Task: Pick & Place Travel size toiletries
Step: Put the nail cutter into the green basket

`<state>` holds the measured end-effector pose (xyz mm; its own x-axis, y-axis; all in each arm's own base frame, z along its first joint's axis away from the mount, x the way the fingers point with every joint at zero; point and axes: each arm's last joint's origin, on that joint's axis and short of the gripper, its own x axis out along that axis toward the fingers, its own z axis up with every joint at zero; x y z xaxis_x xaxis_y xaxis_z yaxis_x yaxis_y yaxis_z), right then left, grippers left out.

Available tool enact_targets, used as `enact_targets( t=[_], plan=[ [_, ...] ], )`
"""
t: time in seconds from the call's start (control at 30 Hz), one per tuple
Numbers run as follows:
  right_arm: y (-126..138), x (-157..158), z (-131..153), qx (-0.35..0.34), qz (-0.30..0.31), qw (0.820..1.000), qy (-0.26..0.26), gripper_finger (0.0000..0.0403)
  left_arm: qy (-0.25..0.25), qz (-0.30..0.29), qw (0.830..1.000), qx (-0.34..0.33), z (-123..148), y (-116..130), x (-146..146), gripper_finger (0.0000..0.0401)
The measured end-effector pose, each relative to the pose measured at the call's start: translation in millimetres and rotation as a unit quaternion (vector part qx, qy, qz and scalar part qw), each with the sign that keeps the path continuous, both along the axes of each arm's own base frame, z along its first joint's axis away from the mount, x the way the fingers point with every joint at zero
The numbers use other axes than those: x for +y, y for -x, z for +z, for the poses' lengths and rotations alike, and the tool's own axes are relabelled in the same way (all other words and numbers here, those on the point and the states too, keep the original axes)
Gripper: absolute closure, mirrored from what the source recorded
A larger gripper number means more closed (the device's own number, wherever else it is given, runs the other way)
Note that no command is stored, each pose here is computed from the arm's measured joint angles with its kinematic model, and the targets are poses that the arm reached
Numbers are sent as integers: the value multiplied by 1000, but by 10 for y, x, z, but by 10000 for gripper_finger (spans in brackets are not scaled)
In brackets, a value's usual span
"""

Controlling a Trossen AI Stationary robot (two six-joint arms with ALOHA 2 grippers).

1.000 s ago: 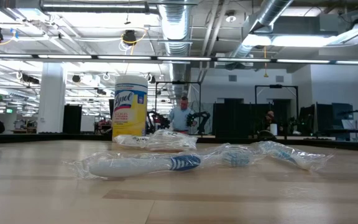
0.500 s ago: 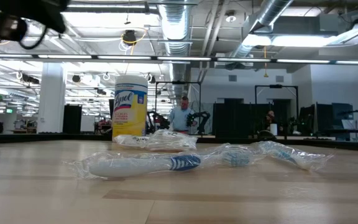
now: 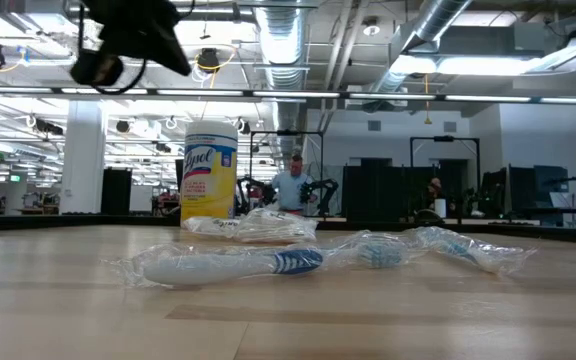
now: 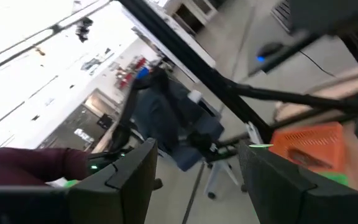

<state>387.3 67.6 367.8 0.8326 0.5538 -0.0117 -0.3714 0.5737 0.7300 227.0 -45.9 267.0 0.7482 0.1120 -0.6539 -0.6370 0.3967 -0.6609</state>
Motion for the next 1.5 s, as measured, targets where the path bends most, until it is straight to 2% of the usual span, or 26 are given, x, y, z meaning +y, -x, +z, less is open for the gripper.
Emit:
enact_targets(
  t=[0.17,0.37,0.53,0.67,0.9,1.07,1.23,1.33,1.4,1.5],
  plan=[
    [66,-25,-76,43,-28,999,5,184,15,-19,1000,-6,-65,-177,139,398],
    [392,-152,-199,53,-101,993,-16,184,46,-50,997,37,-395,-468,202,398],
    [700,-339,-301,58,-177,982,-46,184,71,-22,993,95,-739,-626,229,392],
    [862,-447,-332,57,-216,972,-71,183,71,-15,992,100,-839,-695,287,358],
    [947,-613,-307,55,-250,962,-95,183,86,-23,990,106,-958,-642,383,245],
    [949,-771,-302,58,-262,956,-114,183,87,-26,994,60,-1161,-551,396,181],
    [955,-908,-274,52,-283,945,-157,183,122,5,992,2,-1368,-398,418,168],
    [967,-949,-120,-24,-277,943,-180,184,152,23,987,-46,-1417,-334,420,174],
    [993,-987,-17,-76,-272,941,-188,184,157,30,986,-49,-1459,-286,432,180],
    [1021,-1026,63,-118,-268,936,-197,183,156,37,986,-43,-1500,-244,464,186]
  ],
)
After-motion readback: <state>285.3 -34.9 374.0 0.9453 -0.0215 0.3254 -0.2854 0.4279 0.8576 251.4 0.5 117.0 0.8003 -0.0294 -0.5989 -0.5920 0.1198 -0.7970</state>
